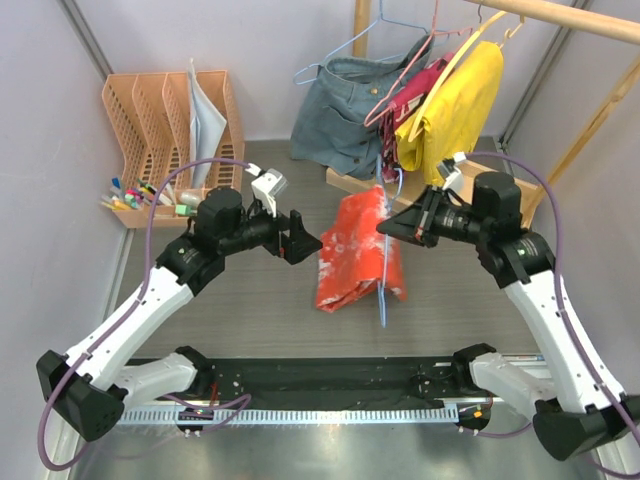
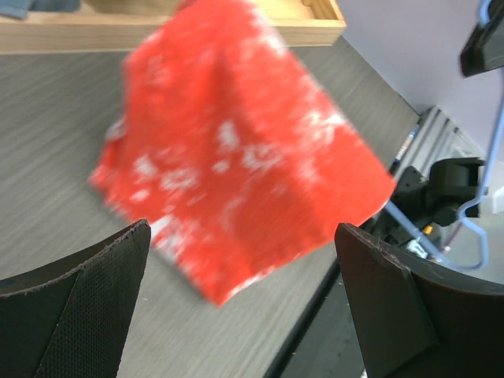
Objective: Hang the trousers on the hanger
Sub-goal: Hang the hanger with trousers onto the clothesline
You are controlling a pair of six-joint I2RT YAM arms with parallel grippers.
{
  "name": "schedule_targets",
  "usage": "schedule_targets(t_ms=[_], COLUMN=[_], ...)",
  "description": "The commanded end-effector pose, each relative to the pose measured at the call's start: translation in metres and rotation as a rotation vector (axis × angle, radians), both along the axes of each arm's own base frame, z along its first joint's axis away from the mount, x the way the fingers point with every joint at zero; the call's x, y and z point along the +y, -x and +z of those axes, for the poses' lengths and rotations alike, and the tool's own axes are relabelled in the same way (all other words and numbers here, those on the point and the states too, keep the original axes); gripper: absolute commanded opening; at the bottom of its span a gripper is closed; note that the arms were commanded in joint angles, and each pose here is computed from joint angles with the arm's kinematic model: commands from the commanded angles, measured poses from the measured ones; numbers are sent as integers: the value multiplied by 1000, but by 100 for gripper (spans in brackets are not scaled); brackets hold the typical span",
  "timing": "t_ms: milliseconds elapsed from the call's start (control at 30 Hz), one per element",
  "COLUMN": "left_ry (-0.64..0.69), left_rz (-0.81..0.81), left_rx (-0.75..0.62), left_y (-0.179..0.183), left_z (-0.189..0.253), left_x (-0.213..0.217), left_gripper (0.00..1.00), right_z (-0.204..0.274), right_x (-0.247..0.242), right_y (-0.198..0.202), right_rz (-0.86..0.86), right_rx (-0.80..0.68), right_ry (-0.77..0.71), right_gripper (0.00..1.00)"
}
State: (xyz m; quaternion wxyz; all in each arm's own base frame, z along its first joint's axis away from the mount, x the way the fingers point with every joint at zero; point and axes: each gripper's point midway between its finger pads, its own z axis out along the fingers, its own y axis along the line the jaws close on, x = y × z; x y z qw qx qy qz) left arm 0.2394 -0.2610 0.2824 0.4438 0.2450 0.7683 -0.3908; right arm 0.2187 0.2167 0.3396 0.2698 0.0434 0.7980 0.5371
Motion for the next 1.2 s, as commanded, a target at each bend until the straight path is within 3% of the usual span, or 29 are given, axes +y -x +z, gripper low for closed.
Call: schedule_targets(t_ms=[0,200,500,867,1167], left_ry=[-18,-127,-158,-154,-143], left_rz=[47,33,15,39,50], left_rx=[-183,-248,-238,-274,-306], left_y=[-11,-11,-12,-7,-2], left_z=[36,22,19,29,37], left_x=[12,25,23,32,38], left_gripper=[100,100,100,100,100], right_z=[23,38,77,171,196], right_x=[-30,-68,-101,-136,-165], right_y=[15,31,30,-19,-63], right_rz=[-85,-249,-465,-680,-820], right_rx=[-110,-209,-253,-349,-388], right_ry=[52,141,84,59,145], right_gripper=[1,1,1,1,1])
